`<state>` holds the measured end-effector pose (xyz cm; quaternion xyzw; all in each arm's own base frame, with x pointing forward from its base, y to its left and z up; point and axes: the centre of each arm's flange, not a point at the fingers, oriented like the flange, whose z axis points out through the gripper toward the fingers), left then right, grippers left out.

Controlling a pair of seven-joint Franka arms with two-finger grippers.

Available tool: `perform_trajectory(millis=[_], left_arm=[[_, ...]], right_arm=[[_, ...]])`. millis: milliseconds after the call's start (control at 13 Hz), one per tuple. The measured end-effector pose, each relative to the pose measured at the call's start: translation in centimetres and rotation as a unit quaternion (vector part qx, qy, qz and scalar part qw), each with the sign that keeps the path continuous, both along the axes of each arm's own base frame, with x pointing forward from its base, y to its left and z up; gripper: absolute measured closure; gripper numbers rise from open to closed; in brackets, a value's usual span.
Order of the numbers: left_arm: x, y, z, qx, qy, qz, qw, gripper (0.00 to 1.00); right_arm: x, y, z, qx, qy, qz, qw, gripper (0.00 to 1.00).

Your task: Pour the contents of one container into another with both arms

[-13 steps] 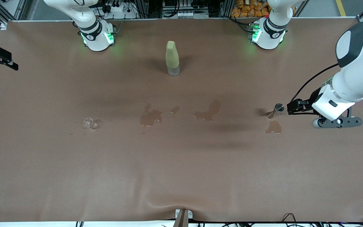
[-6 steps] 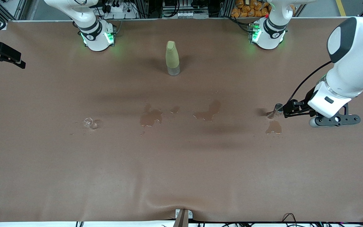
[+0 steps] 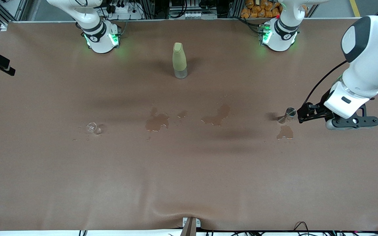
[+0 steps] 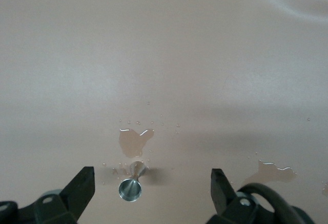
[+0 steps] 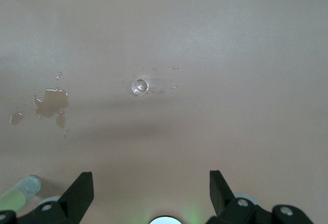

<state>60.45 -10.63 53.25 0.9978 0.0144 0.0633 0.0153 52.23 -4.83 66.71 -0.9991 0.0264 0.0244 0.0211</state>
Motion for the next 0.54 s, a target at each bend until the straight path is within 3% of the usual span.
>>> perform_trajectory(millis=[538], left_arm=[[0.1, 0.1, 0.3, 0.000, -0.004, 0.000, 1.000, 0.00]], right_arm=[[0.3, 2.0, -0.4, -0.002, -0.001, -0.009, 1.000, 0.00]])
